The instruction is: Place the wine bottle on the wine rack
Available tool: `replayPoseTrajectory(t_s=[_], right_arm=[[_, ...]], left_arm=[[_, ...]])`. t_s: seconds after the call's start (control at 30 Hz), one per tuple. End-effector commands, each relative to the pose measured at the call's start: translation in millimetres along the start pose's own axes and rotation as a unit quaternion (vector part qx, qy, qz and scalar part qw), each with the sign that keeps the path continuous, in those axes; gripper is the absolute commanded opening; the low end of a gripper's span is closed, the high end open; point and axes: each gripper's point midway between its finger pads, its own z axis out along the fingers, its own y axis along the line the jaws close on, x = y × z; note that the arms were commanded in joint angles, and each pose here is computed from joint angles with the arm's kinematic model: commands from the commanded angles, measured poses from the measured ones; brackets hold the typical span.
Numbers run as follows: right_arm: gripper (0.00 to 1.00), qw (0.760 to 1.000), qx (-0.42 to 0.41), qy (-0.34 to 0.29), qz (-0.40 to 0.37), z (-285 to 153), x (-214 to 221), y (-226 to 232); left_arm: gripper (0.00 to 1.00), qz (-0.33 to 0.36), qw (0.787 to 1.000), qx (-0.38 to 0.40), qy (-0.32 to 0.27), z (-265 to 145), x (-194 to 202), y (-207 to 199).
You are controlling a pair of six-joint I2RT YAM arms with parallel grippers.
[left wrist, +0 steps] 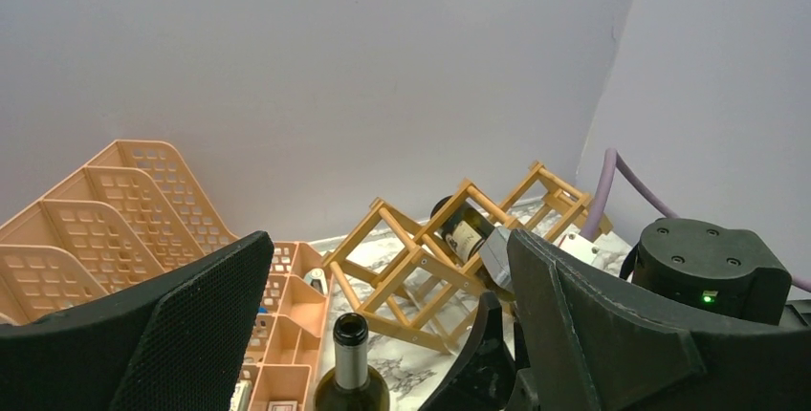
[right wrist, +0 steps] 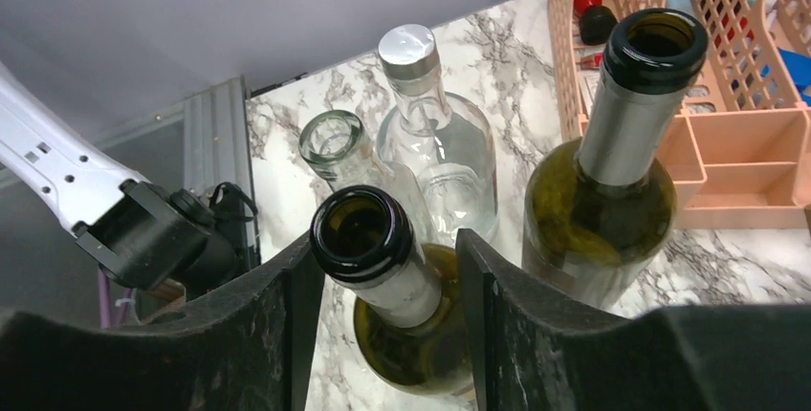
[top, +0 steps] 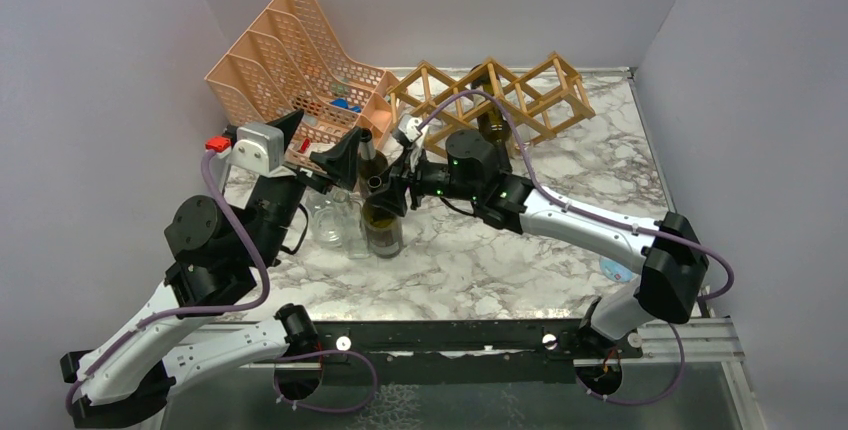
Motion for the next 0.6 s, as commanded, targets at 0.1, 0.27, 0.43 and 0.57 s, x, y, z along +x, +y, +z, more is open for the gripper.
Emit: replayPoseTrajectory(t_s=[0.1,0.27,0.43,0.57], right_arm=[[0.34,0.998,-0.046,-0.026,-0.043,10.9,-14.0,12.9],[0.13,0.997,-0.026,-0.039,-0.057,2.5,-23.2,9.5],[0.08,0.995,0.024,-0.061,-0.080,-25.5,-39.2,1.6],[0.05,0.990,0.071,-0.074,-0.093,-56.0,-49.2,-4.5]], left_arm=[[0.98,0.005,1.000,-0.015,0.003,-0.2,6.0,4.8],[0.98,0.007,1.000,-0.012,0.012,0.1,12.9,2.8],[0.98,0.009,1.000,-0.003,0.018,0.4,18.3,-1.2],[0.99,0.018,0.999,0.025,0.032,3.6,32.6,-14.5]])
